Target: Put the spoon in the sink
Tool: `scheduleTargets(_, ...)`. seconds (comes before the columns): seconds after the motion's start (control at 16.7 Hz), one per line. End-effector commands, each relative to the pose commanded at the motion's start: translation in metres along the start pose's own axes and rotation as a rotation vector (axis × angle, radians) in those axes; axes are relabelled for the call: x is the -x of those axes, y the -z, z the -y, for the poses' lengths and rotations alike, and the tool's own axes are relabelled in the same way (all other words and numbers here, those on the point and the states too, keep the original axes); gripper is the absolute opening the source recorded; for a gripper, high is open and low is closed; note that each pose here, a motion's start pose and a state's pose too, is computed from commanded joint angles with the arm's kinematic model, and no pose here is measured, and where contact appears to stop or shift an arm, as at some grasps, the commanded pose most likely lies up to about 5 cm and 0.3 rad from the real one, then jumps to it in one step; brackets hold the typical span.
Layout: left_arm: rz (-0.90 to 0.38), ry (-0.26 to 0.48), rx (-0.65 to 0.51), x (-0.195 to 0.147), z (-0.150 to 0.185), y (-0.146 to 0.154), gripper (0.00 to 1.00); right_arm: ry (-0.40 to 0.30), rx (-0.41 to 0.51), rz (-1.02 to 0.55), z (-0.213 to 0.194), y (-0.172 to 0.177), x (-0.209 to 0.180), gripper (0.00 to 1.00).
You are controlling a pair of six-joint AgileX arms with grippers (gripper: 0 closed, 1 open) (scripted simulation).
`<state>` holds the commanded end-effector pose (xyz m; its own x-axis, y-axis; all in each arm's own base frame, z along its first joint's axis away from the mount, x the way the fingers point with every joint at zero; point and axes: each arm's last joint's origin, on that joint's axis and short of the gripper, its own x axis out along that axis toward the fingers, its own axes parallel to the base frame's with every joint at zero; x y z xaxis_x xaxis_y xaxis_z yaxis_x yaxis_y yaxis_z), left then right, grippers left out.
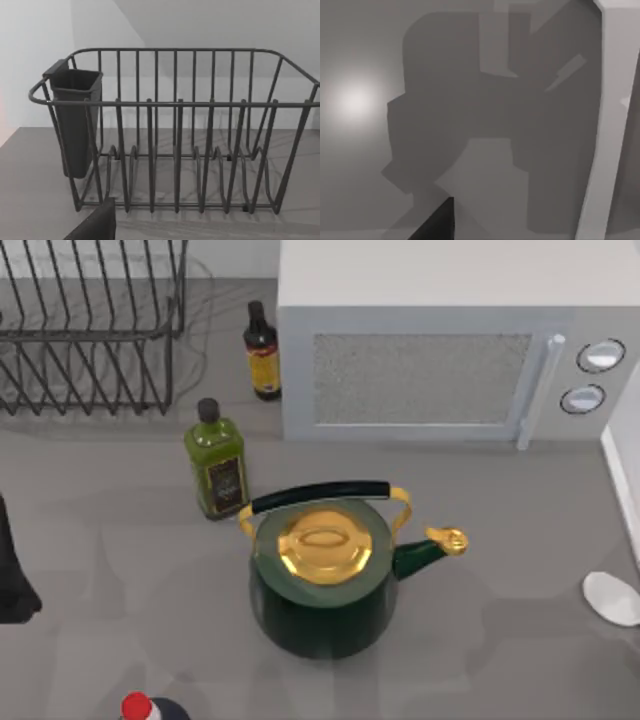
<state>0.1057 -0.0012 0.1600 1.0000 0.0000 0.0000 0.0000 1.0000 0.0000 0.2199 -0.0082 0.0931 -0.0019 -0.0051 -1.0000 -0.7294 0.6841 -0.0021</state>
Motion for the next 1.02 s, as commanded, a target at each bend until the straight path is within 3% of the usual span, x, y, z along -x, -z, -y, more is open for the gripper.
scheduleTargets(0.36,0.000,0.000,0.000,0.000,0.000,0.000,1.00,0.001,-0.017,0.025,0.005,-0.004,0.038,0.00)
scheduleTargets(0.78,0.000,0.000,0.000,0.000,0.000,0.000,1.00,-0.011,-0.015,0.014,0.002,-0.002,0.112,0.00)
scheduleTargets(1.02,0.000,0.000,0.000,0.000,0.000,0.000,1.00,-0.002,-0.017,0.022,0.000,0.000,0.122,0.00)
